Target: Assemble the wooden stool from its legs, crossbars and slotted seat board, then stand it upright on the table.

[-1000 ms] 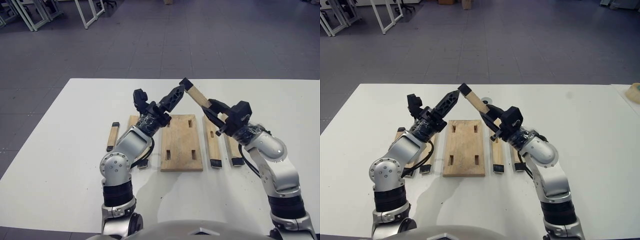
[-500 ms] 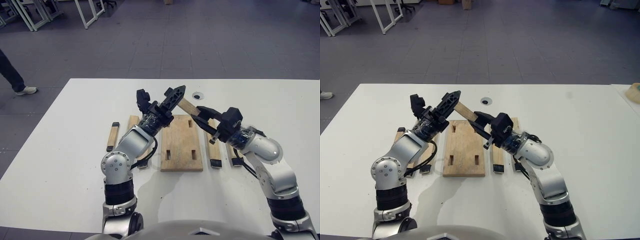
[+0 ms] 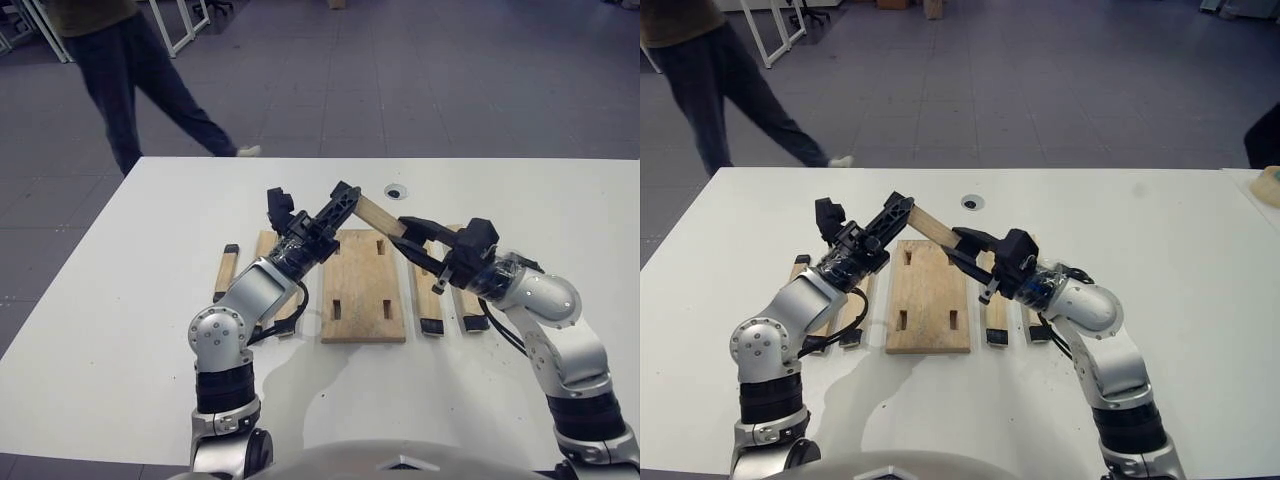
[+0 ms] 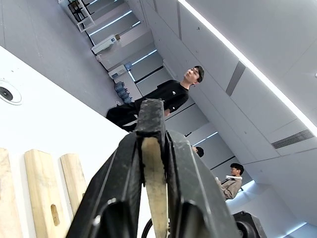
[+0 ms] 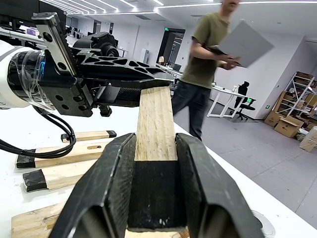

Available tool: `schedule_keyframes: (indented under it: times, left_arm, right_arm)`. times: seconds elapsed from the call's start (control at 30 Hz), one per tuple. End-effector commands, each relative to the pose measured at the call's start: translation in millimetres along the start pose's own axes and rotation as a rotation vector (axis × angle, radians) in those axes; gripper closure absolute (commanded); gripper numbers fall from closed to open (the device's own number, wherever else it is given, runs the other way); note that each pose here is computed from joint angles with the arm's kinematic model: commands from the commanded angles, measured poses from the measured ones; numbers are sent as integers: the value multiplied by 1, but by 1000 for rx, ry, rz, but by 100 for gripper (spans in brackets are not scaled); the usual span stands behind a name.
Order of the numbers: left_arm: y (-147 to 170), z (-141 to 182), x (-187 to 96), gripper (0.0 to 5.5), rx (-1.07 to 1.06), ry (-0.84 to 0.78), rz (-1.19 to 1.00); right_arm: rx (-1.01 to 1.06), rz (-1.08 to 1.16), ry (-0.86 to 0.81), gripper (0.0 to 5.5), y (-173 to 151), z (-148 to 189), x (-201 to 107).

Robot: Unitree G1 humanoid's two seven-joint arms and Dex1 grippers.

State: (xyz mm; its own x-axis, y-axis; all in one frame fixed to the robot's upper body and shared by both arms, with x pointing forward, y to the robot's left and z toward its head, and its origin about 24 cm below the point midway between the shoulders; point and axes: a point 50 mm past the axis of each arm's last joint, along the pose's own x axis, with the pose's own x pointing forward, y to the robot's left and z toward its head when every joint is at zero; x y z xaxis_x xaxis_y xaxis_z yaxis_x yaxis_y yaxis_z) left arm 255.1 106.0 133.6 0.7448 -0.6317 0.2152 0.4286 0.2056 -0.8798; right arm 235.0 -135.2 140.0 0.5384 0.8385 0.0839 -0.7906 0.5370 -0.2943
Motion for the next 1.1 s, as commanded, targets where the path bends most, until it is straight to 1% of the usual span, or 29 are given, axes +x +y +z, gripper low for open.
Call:
schedule_keyframes:
  times: [0.03,0.17,0.2,0.23,0.27,0.4,0.47,0.53,0.57,0.67,0.77,0.9,1.0,1.1]
  left_arm:
    - [4,0,-1,500,-6,-3,26]
    - [8,2,-1,501,-12,-15,54]
    - [9,2,-1,502,-10,-19,61]
    - [9,2,-1,506,-7,-22,68]
    - [10,3,-2,506,-5,-26,72]
    - [13,12,-4,506,26,-64,101]
    - [17,27,-12,506,108,-121,149]
    - [23,47,-26,506,256,-173,234]
    - [26,57,-35,506,375,-186,299]
    - [30,73,-56,506,656,-168,438]
    - [33,82,-70,506,827,-152,548]
    - [44,81,-86,506,909,-114,649]
    - [50,76,-92,506,890,-77,678]
    - [51,74,-96,506,888,-84,704]
  right_arm:
    - [-35,19,27,427,-3,0,0]
    - [-51,31,33,427,-2,-1,-1]
    - [-54,34,36,390,-1,-2,-1]
    - [-55,37,40,374,-1,-2,-1]
    - [-55,40,43,343,-1,-3,-1]
    - [-97,33,66,267,-2,-5,-4]
    - [-118,4,86,265,-7,-8,-7]
    - [-93,-60,98,264,-15,-10,-10]
    - [-69,-111,110,264,-20,-13,-12]
    - [-83,-225,185,264,-30,-26,-18]
    - [-83,-289,224,264,-28,-35,-24]
    - [-82,-316,250,264,-21,-42,-26]
    - [-87,-320,260,264,-19,-44,-27]
    - [-87,-319,268,264,-17,-45,-28]
